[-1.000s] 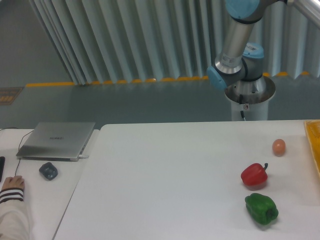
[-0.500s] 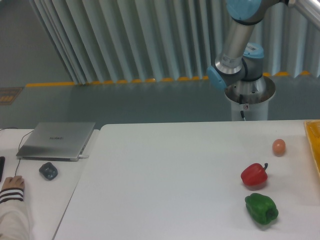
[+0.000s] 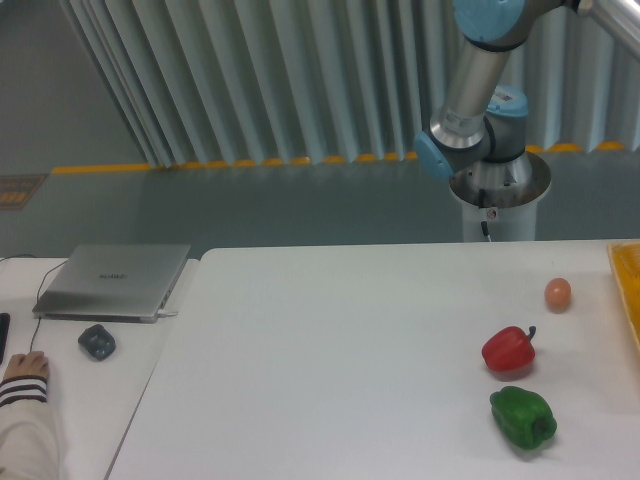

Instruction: Place the triangular bread on the table

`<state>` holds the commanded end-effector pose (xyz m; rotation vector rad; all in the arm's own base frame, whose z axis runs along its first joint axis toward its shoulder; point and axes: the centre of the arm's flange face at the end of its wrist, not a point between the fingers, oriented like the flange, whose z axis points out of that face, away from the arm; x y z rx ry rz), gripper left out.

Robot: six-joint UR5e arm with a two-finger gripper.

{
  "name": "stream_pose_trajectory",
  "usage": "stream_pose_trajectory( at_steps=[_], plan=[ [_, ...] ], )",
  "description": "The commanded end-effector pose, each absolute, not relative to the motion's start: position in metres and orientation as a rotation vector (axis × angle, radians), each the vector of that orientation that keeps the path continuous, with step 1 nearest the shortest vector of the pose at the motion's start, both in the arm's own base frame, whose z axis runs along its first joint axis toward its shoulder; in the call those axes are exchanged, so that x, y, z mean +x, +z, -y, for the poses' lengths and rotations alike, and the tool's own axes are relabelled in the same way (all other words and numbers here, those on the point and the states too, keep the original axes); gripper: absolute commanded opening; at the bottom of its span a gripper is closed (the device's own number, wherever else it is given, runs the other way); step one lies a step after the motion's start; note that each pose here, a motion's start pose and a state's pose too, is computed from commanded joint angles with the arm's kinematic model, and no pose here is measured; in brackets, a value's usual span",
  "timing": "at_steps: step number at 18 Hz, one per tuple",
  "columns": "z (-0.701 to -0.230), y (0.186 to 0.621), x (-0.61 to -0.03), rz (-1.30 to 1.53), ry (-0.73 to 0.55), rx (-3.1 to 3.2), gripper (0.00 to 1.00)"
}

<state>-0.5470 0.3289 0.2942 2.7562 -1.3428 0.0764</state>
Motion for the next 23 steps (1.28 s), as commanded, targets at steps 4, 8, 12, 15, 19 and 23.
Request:
stream_pose_trajectory(
  at_steps=[4, 8, 12, 15, 19, 23],
  plan=[
    [-0.329, 0.297, -0.544, 1.341, 0.09, 2.757, 0.17],
    [-0.327, 0.318, -0.539, 1.344, 0.111, 2.761, 0.17],
    [-0.328, 0.342, -0.537, 1.349, 0.157, 2.768, 0.17],
    [-0.331, 0.353, -0.531, 1.367, 0.163, 2.82, 0.17],
    [-0.333, 0.361, -0.529, 1.368, 0.214, 2.865, 0.17],
    [-0.368, 0.373, -0.503, 1.155, 0.27, 3.038, 0.17]
  ],
)
